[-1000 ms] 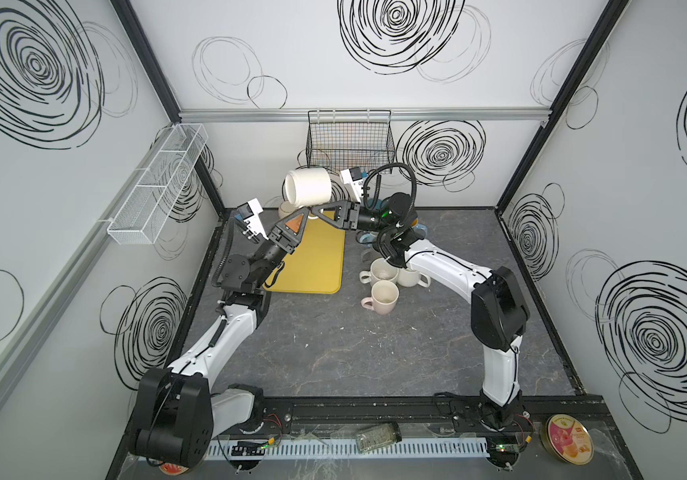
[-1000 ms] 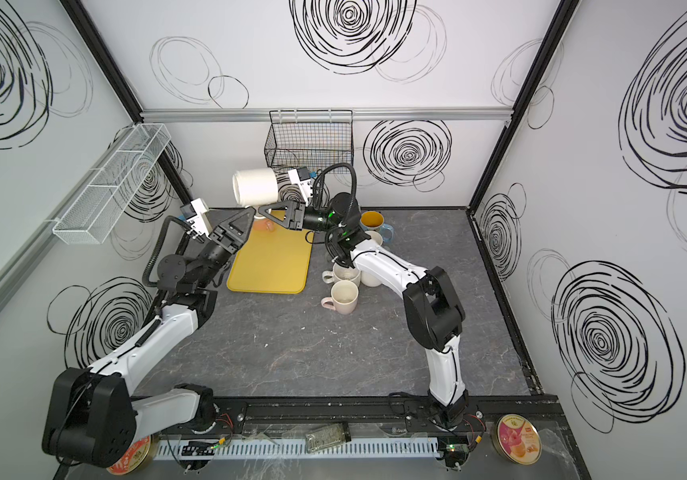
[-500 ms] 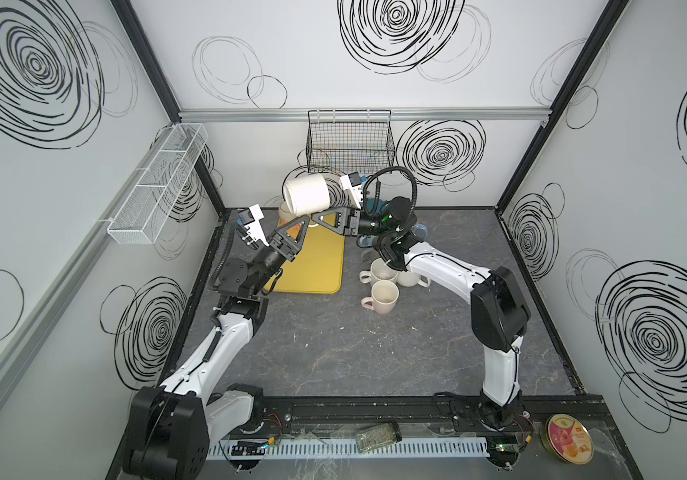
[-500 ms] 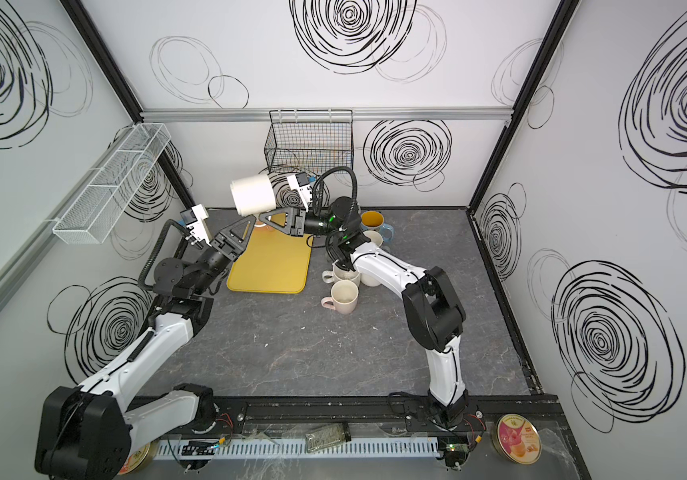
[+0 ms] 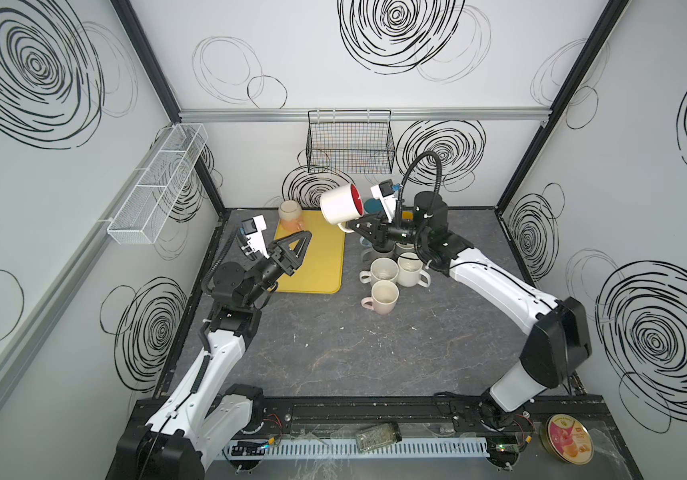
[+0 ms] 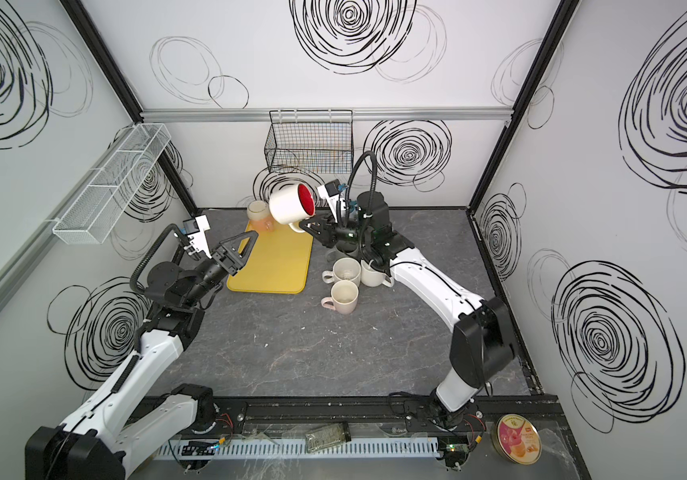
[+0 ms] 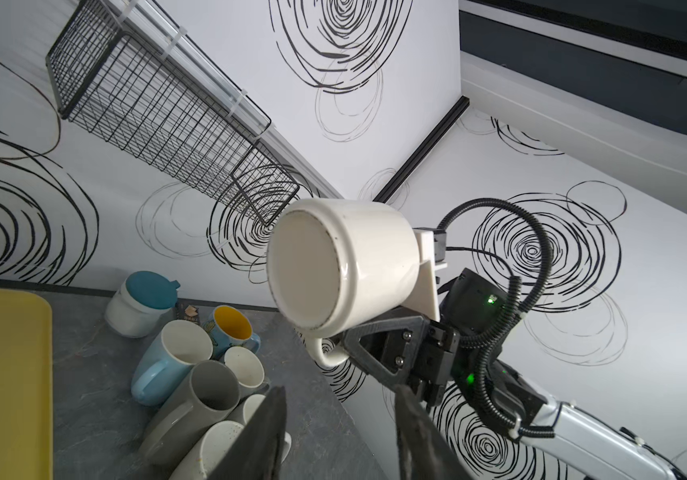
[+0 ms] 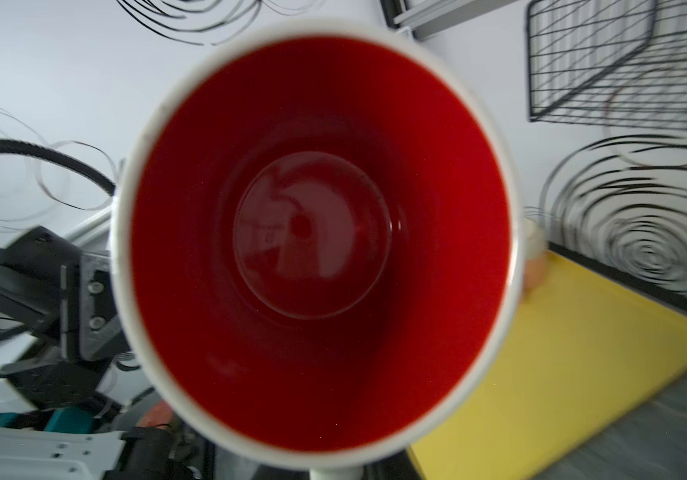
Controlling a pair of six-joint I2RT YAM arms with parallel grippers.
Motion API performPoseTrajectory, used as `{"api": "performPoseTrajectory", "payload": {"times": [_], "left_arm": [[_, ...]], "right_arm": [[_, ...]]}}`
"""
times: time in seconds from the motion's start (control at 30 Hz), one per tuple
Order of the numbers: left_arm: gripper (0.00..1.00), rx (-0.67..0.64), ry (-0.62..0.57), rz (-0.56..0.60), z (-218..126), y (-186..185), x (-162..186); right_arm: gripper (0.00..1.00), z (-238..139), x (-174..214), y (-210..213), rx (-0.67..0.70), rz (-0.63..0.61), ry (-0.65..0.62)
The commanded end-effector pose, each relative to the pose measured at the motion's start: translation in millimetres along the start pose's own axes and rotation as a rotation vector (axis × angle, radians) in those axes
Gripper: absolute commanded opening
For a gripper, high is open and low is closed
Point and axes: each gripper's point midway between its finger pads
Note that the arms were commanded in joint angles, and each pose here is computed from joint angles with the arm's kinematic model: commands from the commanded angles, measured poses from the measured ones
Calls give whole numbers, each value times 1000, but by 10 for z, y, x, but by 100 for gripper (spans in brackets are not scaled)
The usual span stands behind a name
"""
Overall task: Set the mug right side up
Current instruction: 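Carry the red-lined mug toward the mugs with the right gripper while the left releases, then lower the red-lined mug upright among the mugs with the right gripper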
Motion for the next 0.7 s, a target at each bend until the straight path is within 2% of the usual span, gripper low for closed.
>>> {"api": "performPoseTrajectory", "payload": {"times": [0.0, 0.2, 0.4, 0.53, 0.67], "left_arm": [[46, -32, 3, 22, -60, 120, 79], [46, -75, 39, -10, -20, 343, 234], [46, -112, 81, -41, 8, 520, 437], [46, -107, 107, -50, 80, 551, 462], [46, -94, 151, -59, 182, 589, 500]], "right_arm": [[0, -386, 82, -118, 209, -295, 112], [0, -990, 287, -188, 413, -372, 222], [0, -1545, 769, -273, 553, -503, 489], [0, -1900, 1018, -289, 603, -570, 629], [0, -2108, 1274, -317, 614, -561, 661]]}}
Point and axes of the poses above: each gripper's point midway between its finger pads, its own z axis out along the fingers, its own y axis along the line the jaws close on, x = y × z, and after that the axes turned 7 degrees about -z, right-handed
